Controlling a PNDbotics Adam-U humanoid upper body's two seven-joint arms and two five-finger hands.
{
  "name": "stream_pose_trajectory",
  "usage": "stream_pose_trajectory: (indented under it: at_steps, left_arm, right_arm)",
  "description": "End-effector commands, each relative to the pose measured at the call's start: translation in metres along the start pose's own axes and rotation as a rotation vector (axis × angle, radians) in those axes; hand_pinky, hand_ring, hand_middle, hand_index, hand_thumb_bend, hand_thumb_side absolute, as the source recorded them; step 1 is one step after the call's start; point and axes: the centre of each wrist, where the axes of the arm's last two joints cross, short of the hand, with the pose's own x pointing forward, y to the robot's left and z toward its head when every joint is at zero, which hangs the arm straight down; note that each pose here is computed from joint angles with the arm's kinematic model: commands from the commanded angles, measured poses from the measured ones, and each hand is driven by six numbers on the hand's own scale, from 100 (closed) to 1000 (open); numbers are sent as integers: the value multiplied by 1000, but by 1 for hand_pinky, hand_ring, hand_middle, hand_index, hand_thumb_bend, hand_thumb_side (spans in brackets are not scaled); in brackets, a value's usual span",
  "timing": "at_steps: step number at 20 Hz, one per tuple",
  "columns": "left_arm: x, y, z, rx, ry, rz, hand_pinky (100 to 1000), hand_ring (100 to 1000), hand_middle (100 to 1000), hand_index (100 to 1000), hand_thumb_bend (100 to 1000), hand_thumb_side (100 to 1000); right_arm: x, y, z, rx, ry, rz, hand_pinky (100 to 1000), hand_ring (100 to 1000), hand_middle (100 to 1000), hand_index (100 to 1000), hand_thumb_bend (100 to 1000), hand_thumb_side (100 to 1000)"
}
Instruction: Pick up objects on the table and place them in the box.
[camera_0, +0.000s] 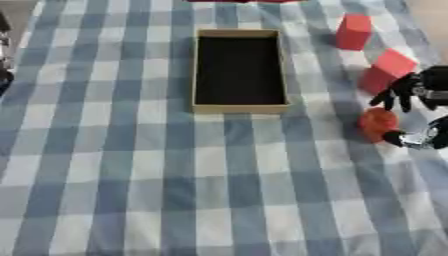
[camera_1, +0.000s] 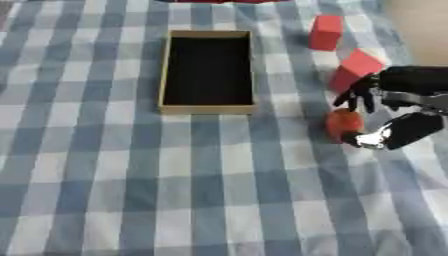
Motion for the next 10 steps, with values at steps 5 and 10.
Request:
stream_pose_trajectory:
  at_steps: [5,10]
  left_arm:
    - [5,3,-6,-6,-34,-2,702,783,647,655,100,564]
    - [5,3,-6,-8,-37,1,701,781,644,653,100,564]
  right_arm:
    - [-5,2,-3,-1,37,31,308,545,644,828,314,807]
    - [-11,12,-6,38,70,31,330,556,665,844,359,817]
